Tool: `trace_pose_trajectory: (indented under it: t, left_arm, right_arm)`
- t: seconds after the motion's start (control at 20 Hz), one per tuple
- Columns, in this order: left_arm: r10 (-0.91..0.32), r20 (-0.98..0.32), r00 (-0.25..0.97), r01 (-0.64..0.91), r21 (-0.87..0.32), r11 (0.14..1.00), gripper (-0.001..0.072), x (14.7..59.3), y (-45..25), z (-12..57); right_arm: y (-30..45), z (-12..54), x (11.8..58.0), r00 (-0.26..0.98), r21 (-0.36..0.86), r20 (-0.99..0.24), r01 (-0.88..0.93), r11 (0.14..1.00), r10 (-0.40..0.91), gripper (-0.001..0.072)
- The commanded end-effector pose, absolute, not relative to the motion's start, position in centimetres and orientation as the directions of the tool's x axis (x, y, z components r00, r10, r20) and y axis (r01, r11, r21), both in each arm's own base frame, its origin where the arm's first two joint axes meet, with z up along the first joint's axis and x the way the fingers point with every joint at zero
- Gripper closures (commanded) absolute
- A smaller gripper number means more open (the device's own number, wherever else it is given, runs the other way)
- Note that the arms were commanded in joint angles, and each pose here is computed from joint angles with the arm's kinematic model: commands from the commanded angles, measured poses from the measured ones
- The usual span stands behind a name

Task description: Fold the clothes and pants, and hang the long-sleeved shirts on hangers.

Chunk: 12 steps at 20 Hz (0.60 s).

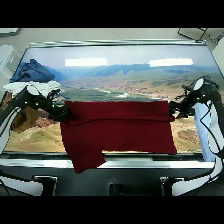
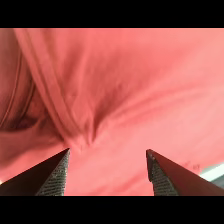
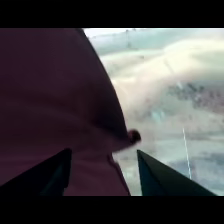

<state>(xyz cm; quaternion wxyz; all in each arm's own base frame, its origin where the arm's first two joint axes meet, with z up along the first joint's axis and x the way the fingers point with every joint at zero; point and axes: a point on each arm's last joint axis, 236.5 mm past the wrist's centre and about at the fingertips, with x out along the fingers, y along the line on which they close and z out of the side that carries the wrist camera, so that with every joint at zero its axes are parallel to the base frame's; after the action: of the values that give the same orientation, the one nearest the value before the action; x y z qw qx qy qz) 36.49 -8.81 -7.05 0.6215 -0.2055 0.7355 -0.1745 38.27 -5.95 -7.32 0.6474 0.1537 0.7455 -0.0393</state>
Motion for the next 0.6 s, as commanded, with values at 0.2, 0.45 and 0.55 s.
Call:
trace_pose_trajectory:
  t: [0.2, 0.45, 0.55]
  left_arm:
    - [-0.457, -0.868, -0.196, -0.096, -0.446, 0.890, 0.0193, 29.1, -4.4, -4.5]
    - [-0.547, -0.814, -0.199, -0.122, -0.533, 0.837, 0.0195, 19.1, -8.4, -8.1]
    - [-0.606, -0.777, -0.169, -0.118, -0.594, 0.795, 0.0198, 18.1, -10.4, -8.2]
  right_arm:
    - [-9.3, -2.8, 30.3, -0.179, 0.151, -0.953, 0.418, 0.896, 0.244, 0.0178]
    - [-7.0, -5.0, 24.7, -0.214, 0.167, -0.938, 0.408, 0.898, 0.272, 0.0179]
    - [-6.4, -5.3, 23.8, -0.236, 0.171, -0.929, 0.413, 0.894, 0.287, 0.0180]
